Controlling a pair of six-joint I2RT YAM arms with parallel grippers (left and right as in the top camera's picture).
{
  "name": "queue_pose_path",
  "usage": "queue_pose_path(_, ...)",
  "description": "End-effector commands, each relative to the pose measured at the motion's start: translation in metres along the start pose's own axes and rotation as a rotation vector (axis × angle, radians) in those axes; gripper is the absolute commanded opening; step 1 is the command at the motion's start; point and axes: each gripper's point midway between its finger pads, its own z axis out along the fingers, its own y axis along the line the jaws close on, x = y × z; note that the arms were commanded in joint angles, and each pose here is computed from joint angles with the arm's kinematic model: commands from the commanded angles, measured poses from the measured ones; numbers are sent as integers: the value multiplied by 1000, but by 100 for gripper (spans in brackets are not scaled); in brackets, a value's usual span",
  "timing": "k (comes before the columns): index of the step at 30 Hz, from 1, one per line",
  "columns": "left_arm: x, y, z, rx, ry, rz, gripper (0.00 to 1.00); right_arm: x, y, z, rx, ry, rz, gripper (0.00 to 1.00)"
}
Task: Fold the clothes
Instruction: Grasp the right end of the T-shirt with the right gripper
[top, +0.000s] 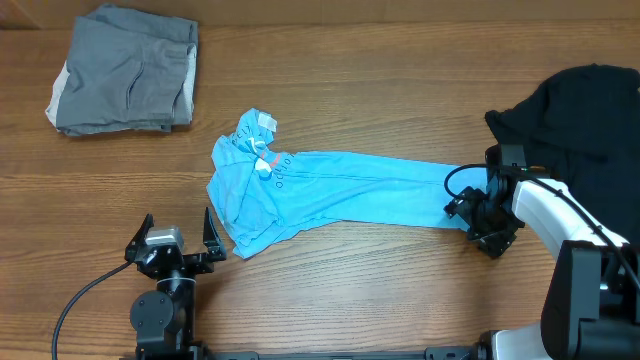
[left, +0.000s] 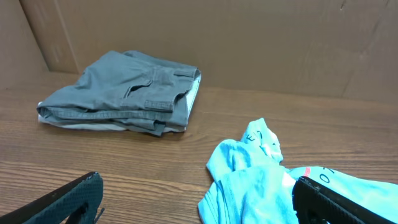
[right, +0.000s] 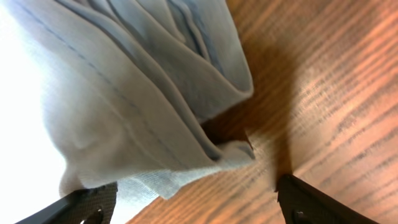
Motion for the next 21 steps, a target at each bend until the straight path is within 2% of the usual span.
queue_pose_path(1,-1,0,0,-2,-10,7,100,-6,3,0,-18,-25,-8,84)
queue_pose_path(7,-1,0,0,-2,-10,7,100,-14,1,-1,-22,-48,6,75)
queue_pose_path(14,-1,0,0,-2,-10,7,100,-18,-21,3,85,-93,10,63)
queue_pose_path(19,-1,0,0,-2,-10,7,100,-17,-24,9,84,-99,21,61)
queue_pose_path(21,-1,0,0,-2,-10,7,100,-18,-23,9,78,-105,20,57)
